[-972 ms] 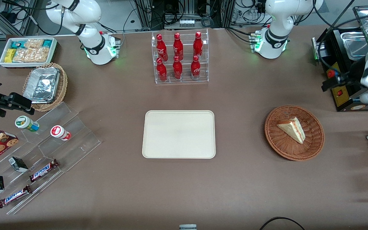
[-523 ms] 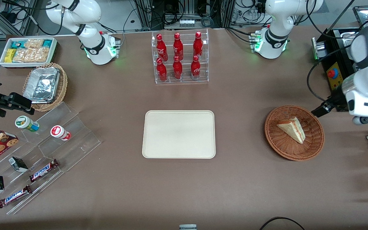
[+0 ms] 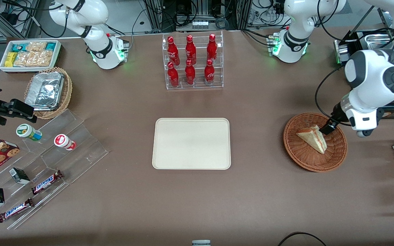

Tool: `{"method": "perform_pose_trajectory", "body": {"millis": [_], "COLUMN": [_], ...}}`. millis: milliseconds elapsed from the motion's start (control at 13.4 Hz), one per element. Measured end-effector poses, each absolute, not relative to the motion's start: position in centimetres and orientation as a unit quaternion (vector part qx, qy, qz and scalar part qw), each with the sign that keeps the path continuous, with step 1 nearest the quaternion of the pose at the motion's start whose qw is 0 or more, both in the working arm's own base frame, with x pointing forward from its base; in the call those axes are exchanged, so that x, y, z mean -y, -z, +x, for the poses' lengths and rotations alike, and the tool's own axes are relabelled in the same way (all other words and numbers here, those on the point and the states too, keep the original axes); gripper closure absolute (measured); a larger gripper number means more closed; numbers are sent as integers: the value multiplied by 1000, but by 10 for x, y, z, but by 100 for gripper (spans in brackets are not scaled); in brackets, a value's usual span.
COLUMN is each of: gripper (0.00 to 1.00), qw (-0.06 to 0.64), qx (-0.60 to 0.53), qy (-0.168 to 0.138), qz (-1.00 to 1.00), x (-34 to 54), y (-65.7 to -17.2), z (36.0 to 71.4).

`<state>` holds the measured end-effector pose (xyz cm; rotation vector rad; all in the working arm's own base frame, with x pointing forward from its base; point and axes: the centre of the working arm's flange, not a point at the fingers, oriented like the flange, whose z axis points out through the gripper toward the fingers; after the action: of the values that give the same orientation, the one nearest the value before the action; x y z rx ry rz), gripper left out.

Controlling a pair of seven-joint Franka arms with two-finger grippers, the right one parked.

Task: Place sandwich from basket to tray
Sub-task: 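Lower the left gripper into the basket and grasp the wrapped sandwich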

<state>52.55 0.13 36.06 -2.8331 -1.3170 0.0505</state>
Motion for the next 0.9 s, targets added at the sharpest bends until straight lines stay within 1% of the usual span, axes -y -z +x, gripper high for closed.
{"method": "perform_pose_trajectory", "body": {"millis": [523,748,897], "gripper": [0,0,0], "qw": [2,-1,-1], "qx": [458,461,461], "qy": [-6,-1,-3], "qz": [-889,-887,-887], "x": [-1,-1,-1], "y": [-311,-287,-276], "z": [526,521,518]}}
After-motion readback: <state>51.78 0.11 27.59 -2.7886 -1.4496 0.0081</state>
